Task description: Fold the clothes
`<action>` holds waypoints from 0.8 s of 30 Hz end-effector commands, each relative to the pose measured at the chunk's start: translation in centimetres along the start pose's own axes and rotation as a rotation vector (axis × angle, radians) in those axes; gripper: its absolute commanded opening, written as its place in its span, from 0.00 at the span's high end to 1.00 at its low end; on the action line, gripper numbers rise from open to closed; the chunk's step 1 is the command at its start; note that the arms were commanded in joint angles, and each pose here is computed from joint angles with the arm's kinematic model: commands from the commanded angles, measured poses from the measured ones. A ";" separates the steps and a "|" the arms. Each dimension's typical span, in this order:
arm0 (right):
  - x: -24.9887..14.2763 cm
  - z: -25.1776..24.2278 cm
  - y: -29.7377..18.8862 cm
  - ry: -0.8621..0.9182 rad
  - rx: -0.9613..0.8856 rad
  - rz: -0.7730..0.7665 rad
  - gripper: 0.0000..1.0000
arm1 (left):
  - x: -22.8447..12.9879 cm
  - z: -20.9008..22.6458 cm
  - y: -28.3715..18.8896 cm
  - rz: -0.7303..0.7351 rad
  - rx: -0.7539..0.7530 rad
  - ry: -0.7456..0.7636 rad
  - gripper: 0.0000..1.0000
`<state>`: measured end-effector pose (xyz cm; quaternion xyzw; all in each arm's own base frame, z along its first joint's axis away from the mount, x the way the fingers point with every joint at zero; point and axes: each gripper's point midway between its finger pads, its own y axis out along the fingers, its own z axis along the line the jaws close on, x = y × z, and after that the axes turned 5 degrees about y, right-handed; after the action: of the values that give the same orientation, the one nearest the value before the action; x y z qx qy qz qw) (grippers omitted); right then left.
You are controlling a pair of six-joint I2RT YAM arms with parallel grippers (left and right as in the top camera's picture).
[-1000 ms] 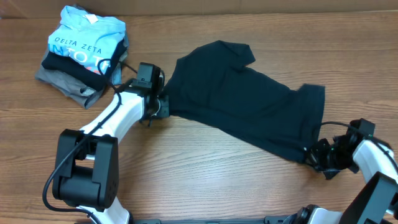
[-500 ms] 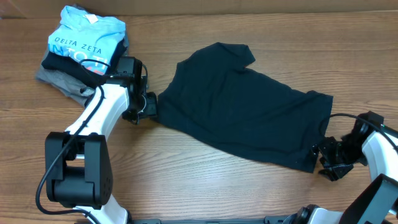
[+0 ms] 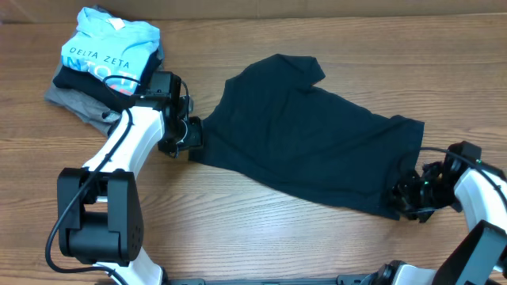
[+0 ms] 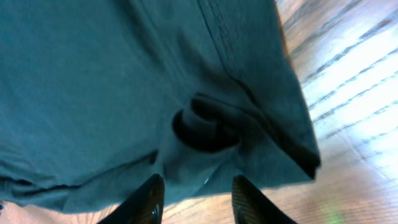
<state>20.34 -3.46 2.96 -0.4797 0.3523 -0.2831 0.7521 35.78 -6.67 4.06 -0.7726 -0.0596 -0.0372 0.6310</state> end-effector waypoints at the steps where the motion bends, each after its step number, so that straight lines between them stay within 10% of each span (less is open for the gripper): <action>1: -1.0 0.1 0.9 0.026 0.027 0.038 0.77 | 0.7 -0.2 -0.4 -0.018 0.000 0.030 0.43; 5: -1.7 2.0 0.2 0.026 0.125 0.088 0.96 | 0.4 -0.1 -0.4 -0.007 0.005 0.032 0.45; 24: 3.5 5.8 -3.7 0.197 0.319 -0.050 0.96 | -1.3 -0.3 0.4 0.045 0.000 0.060 0.45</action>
<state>25.92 -3.81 6.40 -0.3519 0.3462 -0.3731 0.7856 35.07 -6.56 3.93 -0.7707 -0.0407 -0.0377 0.6348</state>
